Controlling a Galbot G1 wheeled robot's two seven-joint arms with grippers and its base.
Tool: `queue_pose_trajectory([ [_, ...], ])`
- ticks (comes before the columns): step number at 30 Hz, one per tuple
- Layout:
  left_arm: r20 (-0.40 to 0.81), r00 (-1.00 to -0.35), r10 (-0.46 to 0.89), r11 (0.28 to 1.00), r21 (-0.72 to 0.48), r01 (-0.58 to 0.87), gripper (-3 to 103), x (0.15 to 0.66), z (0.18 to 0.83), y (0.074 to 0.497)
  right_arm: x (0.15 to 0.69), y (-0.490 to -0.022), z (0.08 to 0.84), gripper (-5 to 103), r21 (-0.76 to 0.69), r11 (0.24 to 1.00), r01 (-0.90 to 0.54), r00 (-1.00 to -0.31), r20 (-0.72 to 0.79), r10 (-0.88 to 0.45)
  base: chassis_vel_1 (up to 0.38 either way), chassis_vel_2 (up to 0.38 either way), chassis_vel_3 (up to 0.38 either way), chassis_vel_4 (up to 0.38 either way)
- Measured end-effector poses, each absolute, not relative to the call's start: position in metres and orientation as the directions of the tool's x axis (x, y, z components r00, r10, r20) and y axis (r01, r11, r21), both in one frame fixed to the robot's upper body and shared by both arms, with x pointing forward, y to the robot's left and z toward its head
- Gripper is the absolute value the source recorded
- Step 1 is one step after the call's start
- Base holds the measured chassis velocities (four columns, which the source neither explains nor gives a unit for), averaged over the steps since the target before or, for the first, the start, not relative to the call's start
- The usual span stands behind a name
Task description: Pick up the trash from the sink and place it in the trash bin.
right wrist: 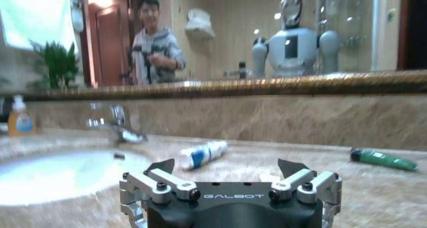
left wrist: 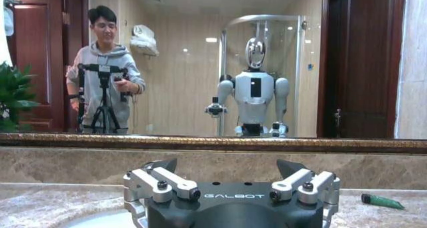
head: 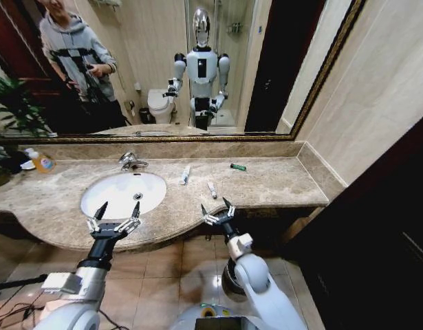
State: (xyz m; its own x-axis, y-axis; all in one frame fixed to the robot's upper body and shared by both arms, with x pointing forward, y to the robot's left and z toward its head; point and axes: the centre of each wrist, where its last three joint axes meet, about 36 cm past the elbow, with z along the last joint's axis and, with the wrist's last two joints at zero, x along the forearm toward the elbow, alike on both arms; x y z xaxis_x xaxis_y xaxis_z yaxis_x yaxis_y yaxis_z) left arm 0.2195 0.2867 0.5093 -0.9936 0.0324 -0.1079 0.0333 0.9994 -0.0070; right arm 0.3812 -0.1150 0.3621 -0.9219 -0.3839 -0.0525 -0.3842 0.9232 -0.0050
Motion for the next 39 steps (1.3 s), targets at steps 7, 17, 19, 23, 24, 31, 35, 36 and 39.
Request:
queue_pose_trajectory([
  [7, -0.108, -0.994, 0.032, 0.999, -0.007, 0.033, 100, 0.219, 0.509, 0.287, 0.424, -0.112, 0.339, 100, -0.117, 0.936, -0.333, -0.939, -0.043, -0.340, 0.000, 0.000, 0.000, 0.000],
  [17, -0.108, -0.994, 0.032, 0.999, -0.007, 0.033, 100, 0.219, 0.509, 0.287, 0.449, -0.119, 0.331, 96, -0.113, 0.949, -0.294, -0.955, -0.006, -0.297, 0.000, 0.000, 0.000, 0.000],
  [19, -0.108, -0.994, 0.032, 0.999, -0.007, 0.033, 100, 0.219, 0.509, 0.287, 0.451, -0.119, 0.329, 89, -0.110, 0.951, -0.290, -0.956, -0.001, -0.292, 0.000, 0.000, 0.000, 0.000],
  [23, -0.108, -0.994, 0.032, 0.999, -0.007, 0.033, 100, 0.219, 0.509, 0.287, 0.451, -0.120, 0.326, 81, -0.104, 0.953, -0.285, -0.958, 0.005, -0.286, 0.000, 0.000, 0.000, 0.000],
  [24, -0.108, -0.994, 0.032, 0.999, -0.007, 0.033, 100, 0.219, 0.509, 0.287, 0.450, -0.120, 0.326, 78, -0.104, 0.953, -0.284, -0.958, 0.006, -0.285, 0.000, 0.000, 0.000, 0.000],
  [31, -0.108, -0.994, 0.032, 0.999, -0.007, 0.033, 100, 0.219, 0.509, 0.287, 0.450, -0.127, 0.324, 57, -0.108, 0.955, -0.275, -0.961, 0.011, -0.276, 0.000, 0.000, 0.000, 0.000],
  [35, -0.108, -0.994, 0.032, 0.999, -0.007, 0.033, 100, 0.219, 0.509, 0.287, 0.448, -0.128, 0.323, 45, -0.103, 0.956, -0.275, -0.961, 0.016, -0.275, 0.000, 0.000, 0.000, 0.000],
  [36, -0.108, -0.994, 0.032, 0.999, -0.007, 0.033, 100, 0.219, 0.509, 0.287, 0.448, -0.128, 0.323, 45, -0.103, 0.956, -0.275, -0.961, 0.016, -0.275, 0.000, 0.000, 0.000, 0.000],
  [39, -0.108, -0.994, 0.032, 0.999, -0.007, 0.033, 100, 0.219, 0.509, 0.287, 0.445, -0.128, 0.322, 33, -0.104, 0.954, -0.281, -0.960, 0.019, -0.280, 0.000, 0.000, 0.000, 0.000],
])
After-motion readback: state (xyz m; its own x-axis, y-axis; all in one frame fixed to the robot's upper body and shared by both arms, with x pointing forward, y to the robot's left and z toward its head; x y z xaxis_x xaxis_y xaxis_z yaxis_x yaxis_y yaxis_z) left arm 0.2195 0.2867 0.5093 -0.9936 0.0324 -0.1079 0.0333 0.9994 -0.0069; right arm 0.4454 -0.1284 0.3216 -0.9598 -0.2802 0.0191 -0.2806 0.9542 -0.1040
